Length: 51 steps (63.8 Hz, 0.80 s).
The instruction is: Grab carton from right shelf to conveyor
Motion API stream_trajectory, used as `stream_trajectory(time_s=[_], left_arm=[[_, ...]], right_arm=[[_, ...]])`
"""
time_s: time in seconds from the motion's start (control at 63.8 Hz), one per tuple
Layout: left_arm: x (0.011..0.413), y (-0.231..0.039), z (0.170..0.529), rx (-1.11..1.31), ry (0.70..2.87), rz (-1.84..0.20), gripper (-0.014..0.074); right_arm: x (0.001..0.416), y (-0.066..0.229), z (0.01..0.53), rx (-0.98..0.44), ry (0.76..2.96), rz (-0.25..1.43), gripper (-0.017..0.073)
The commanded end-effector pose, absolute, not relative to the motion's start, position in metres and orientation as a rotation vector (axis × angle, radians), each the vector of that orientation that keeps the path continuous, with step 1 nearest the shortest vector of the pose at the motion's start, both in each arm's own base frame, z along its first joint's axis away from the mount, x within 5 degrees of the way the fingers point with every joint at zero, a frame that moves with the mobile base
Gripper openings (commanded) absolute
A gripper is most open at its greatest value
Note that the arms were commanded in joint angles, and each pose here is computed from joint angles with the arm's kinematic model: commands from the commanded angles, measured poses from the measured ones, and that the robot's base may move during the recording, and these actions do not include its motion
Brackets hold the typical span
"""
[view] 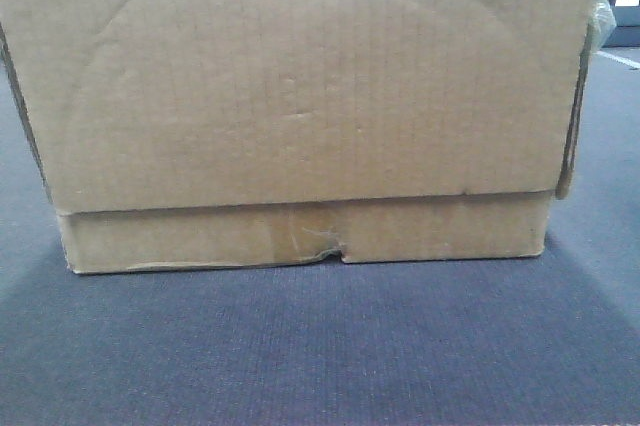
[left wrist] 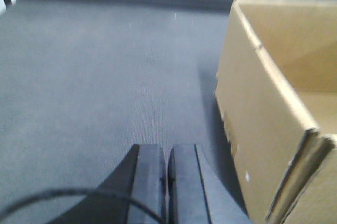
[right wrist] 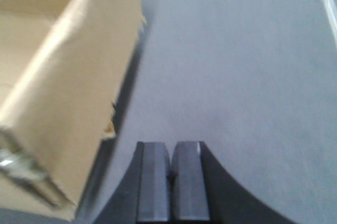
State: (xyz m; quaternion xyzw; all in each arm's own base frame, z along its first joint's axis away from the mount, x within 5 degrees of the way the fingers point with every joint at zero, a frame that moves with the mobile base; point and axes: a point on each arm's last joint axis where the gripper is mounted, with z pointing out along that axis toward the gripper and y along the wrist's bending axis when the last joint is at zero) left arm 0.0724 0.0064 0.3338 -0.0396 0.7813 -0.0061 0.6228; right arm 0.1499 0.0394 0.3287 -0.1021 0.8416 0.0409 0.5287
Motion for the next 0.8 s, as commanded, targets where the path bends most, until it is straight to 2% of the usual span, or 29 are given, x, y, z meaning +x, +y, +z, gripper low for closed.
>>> stream_trajectory(time_s=[0.0, 0.219, 0.784], left_arm=[[0.060, 0.008, 0.338, -0.091, 1.715, -0.032, 0.0015], [0.042, 0.011, 0.342, -0.099, 1.636, -0.046, 0.0015], [0.039, 0.011, 0.342, -0.099, 1.621, -0.049, 0.0015]], right_arm=[[0.134, 0.035, 0.332, -0.252, 1.865, 0.118, -0.0061], [0.108, 0.030, 0.336, -0.245, 1.675, 0.165, -0.0061], [0.107, 0.030, 0.341, -0.246, 1.629, 0.177, -0.0061]])
